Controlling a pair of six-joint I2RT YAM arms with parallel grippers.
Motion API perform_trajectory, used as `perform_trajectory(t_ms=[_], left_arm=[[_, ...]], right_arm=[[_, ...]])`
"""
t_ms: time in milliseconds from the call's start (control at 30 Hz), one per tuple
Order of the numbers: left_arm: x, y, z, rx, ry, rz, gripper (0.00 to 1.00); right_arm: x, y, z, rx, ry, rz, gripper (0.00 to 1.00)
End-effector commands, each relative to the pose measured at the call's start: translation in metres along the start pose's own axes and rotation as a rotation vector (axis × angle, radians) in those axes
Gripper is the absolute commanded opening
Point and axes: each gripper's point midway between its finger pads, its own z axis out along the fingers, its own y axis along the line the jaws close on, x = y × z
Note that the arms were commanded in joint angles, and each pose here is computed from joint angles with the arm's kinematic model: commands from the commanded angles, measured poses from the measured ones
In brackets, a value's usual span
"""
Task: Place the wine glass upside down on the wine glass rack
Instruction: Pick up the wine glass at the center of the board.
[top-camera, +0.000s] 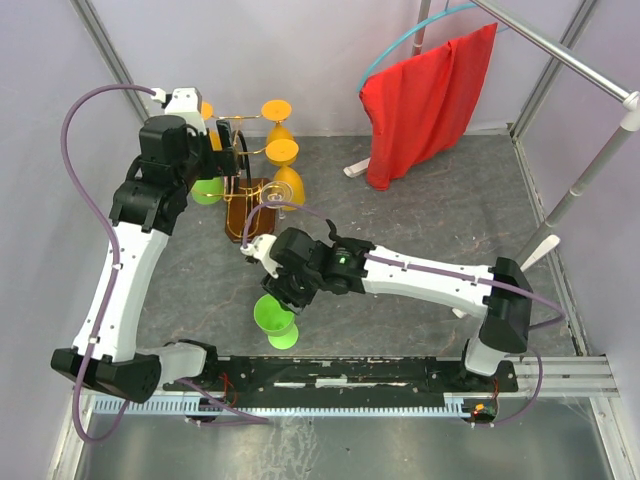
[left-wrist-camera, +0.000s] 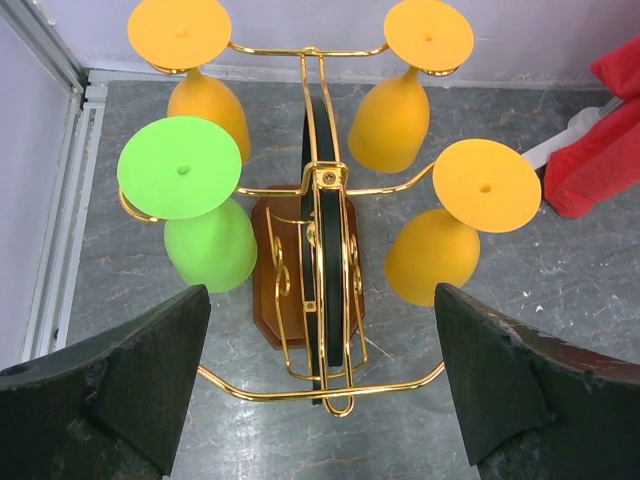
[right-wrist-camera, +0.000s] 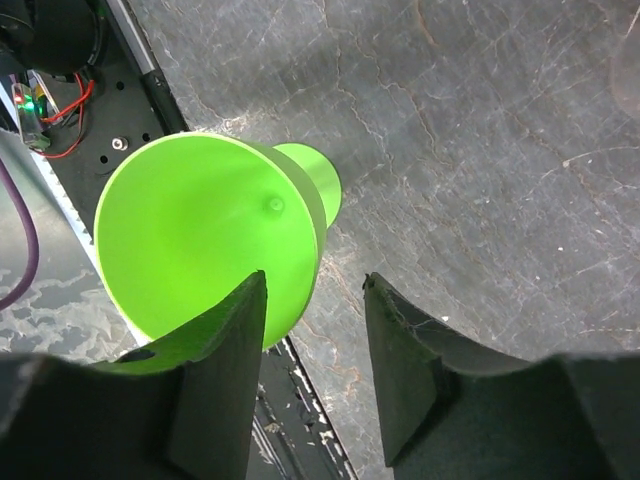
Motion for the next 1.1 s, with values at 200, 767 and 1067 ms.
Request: perform_trajectory(t_ms=[200,767,1067], left_arm=[[-0.014,0.002,-0.005,-0.008,-0.067,-0.041,0.99],[-0.055,-0.029,0.001,0.108,-0.219,-0.509,0.99],[-0.102,-0.047,0.008,0.185,-0.255,-0.963,0.99]], right_arm=[[-0.015,0.006,-0.003,-0.007,-0.040,-0.017,0.14],[0.011,-0.136,-0.215,0.785,-0.137,0.105,0.00],[-0.073,-0.174,-0.343,1.111,-0.582,0.073,0.01]])
